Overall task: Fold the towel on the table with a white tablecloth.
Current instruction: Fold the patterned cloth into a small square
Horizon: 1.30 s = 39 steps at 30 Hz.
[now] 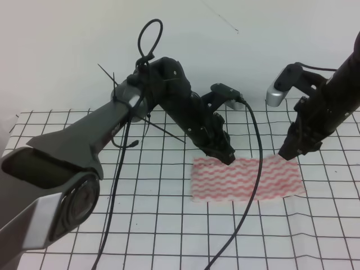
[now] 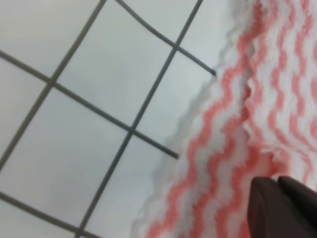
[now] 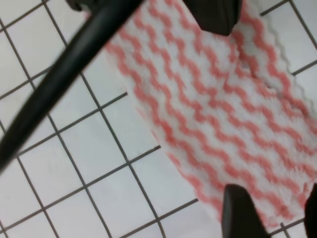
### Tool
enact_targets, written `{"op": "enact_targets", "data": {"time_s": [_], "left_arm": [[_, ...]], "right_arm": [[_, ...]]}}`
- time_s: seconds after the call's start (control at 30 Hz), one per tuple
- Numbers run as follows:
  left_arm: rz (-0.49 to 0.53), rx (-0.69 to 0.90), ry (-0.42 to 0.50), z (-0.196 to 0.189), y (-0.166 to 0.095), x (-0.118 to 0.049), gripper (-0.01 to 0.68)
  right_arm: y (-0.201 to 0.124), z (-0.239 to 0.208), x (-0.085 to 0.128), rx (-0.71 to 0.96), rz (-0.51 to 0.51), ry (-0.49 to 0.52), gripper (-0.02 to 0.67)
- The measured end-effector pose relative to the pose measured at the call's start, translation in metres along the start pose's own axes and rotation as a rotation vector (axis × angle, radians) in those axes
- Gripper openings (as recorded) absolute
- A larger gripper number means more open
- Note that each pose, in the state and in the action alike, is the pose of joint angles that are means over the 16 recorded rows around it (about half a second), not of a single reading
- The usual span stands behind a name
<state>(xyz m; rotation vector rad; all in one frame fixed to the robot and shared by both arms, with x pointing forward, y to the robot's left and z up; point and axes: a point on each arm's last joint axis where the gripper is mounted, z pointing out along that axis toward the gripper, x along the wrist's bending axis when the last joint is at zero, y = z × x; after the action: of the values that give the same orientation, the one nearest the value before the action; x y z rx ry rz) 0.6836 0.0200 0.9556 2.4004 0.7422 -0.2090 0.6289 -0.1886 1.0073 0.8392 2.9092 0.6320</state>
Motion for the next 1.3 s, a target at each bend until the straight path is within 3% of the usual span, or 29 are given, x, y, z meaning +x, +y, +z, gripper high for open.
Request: {"op": "enact_targets", "data": {"time_s": [1.03,1.3], "left_arm": [[0.106,-0.042,0.079,-0.008,0.01,0.003,0.0],[0.094,-0.034,0.072,-0.011,0.013,0.002,0.016]], "right_arm": [[0.0,-0.001,0.0,-0.005,0.001,-0.007,0.281],[0.0,-0.001,0.0,-0.003,0.003,-0.001,0.282]]}}
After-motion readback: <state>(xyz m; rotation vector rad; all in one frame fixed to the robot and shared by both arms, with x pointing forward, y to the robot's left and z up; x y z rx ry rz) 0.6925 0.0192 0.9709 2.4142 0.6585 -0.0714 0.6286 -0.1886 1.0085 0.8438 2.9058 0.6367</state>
